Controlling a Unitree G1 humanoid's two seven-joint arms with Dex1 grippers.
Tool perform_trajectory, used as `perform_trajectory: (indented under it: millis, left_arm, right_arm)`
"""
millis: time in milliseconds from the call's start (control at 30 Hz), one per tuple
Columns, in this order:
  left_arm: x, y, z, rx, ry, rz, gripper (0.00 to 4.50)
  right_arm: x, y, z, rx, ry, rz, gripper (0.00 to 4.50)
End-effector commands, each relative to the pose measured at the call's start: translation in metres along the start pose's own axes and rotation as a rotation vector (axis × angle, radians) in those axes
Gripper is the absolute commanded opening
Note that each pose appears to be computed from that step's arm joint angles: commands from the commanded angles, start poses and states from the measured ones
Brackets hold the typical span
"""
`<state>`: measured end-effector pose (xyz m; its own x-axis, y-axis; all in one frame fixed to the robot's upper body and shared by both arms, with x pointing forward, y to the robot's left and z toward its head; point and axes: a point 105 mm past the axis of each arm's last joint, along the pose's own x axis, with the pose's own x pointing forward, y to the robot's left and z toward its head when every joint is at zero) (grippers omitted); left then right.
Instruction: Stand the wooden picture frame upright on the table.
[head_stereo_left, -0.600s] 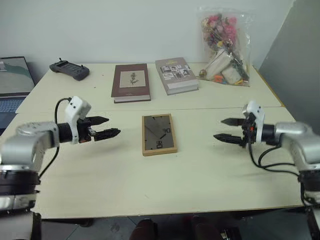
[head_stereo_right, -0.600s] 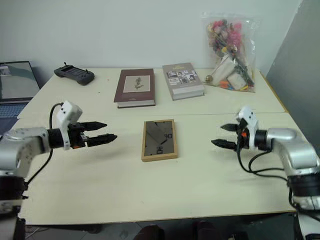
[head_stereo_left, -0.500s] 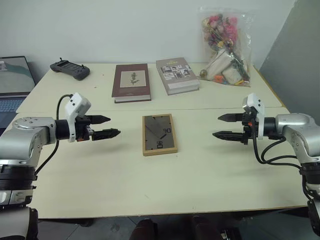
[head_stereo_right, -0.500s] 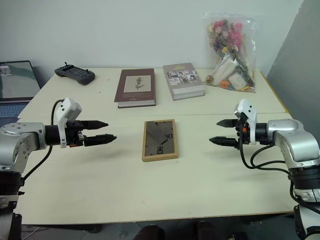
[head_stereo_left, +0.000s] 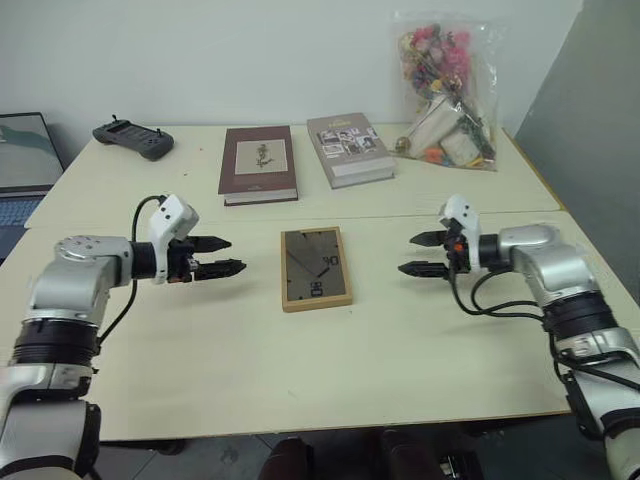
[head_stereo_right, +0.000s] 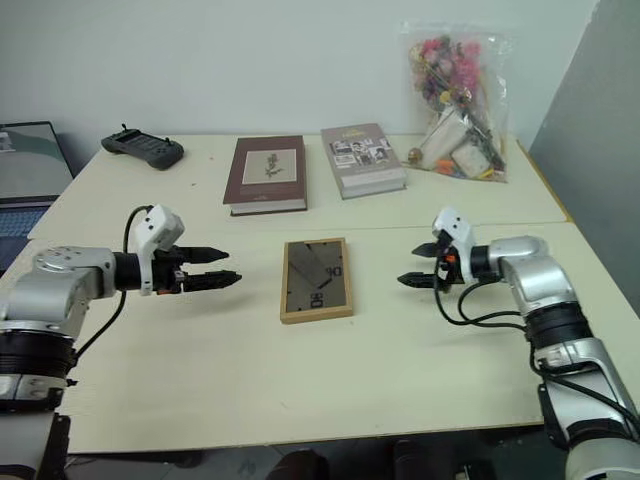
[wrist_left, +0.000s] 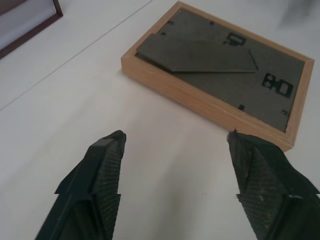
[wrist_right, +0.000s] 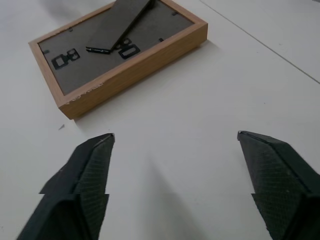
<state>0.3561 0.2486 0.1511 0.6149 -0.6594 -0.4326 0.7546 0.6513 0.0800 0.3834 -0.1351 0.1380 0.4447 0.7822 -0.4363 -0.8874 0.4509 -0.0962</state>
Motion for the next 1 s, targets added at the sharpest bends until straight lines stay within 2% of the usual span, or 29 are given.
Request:
perform_trajectory:
  millis: [33, 200, 367, 433, 467, 767, 867, 1000]
  left_arm:
    - [0.016, 0.007, 0.007, 0.075, -0.016, 0.057, 2.53]
    - [0.055, 0.007, 0.001, 0.103, 0.009, 0.112, 1.44]
    - [0.083, 0.002, -0.006, 0.149, 0.023, 0.136, 0.47]
    - [0.089, -0.006, -0.008, 0.158, 0.026, 0.098, 0.02]
    - [0.092, -0.016, -0.009, 0.173, 0.028, 0.052, 0.00]
    - [0.089, -0.072, -0.002, 0.252, 0.024, -0.172, 0.00]
    - [0.080, -0.092, -0.003, 0.274, 0.043, -0.252, 0.00]
    - [0.073, -0.103, -0.003, 0.311, 0.075, -0.297, 0.00]
  right_arm:
    - [0.019, -0.001, 0.013, -0.077, -0.015, -0.031, 3.04]
    - [0.058, -0.002, 0.009, -0.108, -0.003, -0.106, 1.82]
    - [0.082, 0.004, 0.010, -0.129, -0.004, -0.122, 0.78]
    - [0.087, 0.008, 0.011, -0.138, -0.012, -0.111, 0.29]
    - [0.091, 0.015, 0.013, -0.146, -0.019, -0.082, 0.05]
    - [0.084, 0.049, 0.021, -0.153, -0.073, 0.059, 0.02]
    - [0.072, 0.058, 0.015, -0.169, -0.043, 0.096, 0.02]
    - [0.050, 0.072, -0.001, -0.174, 0.032, 0.157, 0.02]
